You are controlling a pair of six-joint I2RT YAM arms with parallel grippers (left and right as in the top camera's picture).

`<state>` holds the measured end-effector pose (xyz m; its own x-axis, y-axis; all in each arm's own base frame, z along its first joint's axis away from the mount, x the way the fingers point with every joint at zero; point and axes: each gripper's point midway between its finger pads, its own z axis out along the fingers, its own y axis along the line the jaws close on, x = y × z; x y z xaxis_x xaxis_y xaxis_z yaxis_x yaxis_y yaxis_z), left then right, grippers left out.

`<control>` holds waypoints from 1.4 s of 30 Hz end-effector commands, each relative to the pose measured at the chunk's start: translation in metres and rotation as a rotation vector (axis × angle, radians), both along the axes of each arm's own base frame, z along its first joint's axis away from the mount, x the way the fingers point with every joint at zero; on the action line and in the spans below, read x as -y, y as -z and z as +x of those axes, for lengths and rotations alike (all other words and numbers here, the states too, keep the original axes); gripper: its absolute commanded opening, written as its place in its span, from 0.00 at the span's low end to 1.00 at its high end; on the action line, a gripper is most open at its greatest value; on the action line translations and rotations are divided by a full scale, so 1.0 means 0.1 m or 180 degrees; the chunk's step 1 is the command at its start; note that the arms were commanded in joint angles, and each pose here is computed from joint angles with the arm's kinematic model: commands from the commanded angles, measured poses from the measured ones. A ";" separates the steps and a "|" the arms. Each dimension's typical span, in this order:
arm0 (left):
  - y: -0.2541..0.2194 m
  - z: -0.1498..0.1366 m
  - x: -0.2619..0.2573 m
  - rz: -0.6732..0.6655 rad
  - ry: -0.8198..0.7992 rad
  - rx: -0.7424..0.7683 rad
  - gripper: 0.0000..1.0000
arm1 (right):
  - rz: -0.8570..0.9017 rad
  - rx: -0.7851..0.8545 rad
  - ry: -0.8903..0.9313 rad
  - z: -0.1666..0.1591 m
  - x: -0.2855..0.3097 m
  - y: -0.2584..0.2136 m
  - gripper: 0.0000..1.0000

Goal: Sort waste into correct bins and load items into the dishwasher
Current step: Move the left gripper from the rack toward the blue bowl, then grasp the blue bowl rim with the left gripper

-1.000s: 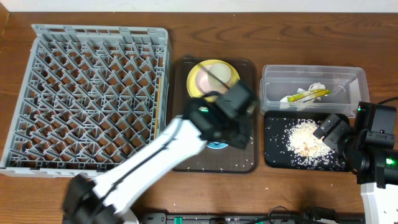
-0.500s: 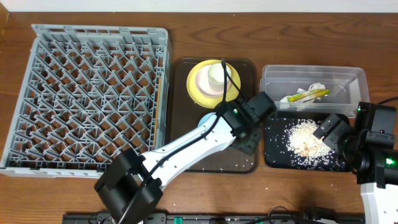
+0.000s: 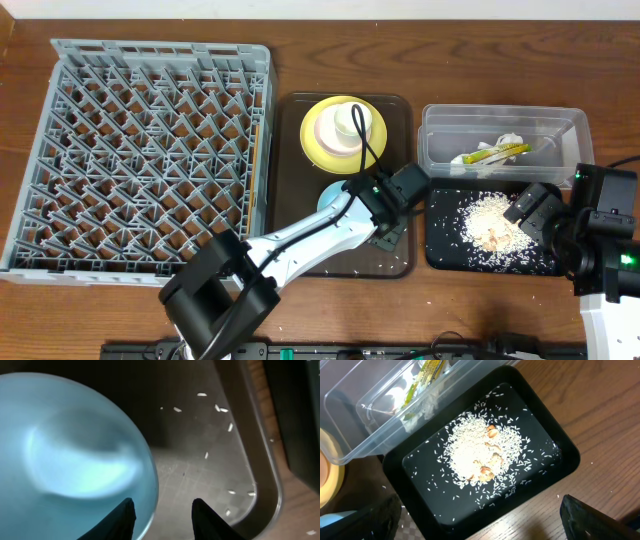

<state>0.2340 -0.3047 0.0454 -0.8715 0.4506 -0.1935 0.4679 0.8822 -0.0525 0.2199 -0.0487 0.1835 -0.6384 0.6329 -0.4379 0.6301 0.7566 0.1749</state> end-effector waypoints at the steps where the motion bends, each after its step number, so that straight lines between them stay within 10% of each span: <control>1: 0.14 0.00 -0.05 0.0090 -0.0066 -0.0005 0.38 | -0.0001 0.0026 0.0031 0.00 0.02 -0.03 0.99; 30: 0.31 0.06 -0.22 0.0216 -0.0120 0.0222 0.08 | -0.0001 0.0026 0.0031 0.00 0.02 -0.03 0.99; 42: -0.94 0.31 -0.27 -0.0581 -0.0365 0.0728 0.08 | -0.0001 0.0026 0.0031 0.01 0.02 -0.03 0.99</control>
